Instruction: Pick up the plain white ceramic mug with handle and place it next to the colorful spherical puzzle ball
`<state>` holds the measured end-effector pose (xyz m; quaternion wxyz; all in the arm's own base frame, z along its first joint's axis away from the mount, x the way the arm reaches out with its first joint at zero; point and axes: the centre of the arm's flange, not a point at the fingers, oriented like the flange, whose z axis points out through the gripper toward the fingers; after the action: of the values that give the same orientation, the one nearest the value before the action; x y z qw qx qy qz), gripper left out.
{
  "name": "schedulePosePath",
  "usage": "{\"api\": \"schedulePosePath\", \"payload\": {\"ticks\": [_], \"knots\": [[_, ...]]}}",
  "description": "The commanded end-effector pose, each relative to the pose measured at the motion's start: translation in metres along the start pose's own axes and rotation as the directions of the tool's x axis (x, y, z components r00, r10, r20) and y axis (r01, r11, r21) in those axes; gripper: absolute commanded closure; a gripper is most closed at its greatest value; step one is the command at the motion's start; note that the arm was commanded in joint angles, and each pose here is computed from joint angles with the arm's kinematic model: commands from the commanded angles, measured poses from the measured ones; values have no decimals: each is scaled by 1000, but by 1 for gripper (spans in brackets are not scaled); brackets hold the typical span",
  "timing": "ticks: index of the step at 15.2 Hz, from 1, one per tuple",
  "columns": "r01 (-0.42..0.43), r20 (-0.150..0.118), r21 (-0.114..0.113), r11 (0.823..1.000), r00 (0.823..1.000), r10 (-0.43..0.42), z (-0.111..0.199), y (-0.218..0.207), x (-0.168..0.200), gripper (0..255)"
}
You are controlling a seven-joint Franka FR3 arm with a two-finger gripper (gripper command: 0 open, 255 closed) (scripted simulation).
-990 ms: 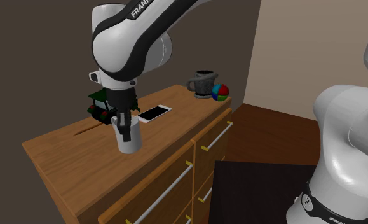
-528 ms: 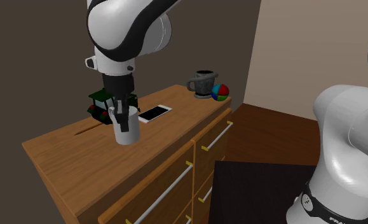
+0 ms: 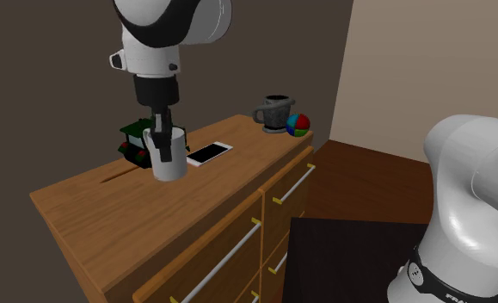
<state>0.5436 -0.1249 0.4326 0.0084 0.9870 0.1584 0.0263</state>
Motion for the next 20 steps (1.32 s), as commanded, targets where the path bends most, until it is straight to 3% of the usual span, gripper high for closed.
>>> {"api": "schedulePosePath", "payload": {"ticks": [1,17,20], "knots": [[0,0,0,1000,1000,0,-11,0,1,255],[0,0,0,1000,1000,0,-91,2,5,255],[0,0,0,1000,1000,0,-92,31,-23,255]]}}
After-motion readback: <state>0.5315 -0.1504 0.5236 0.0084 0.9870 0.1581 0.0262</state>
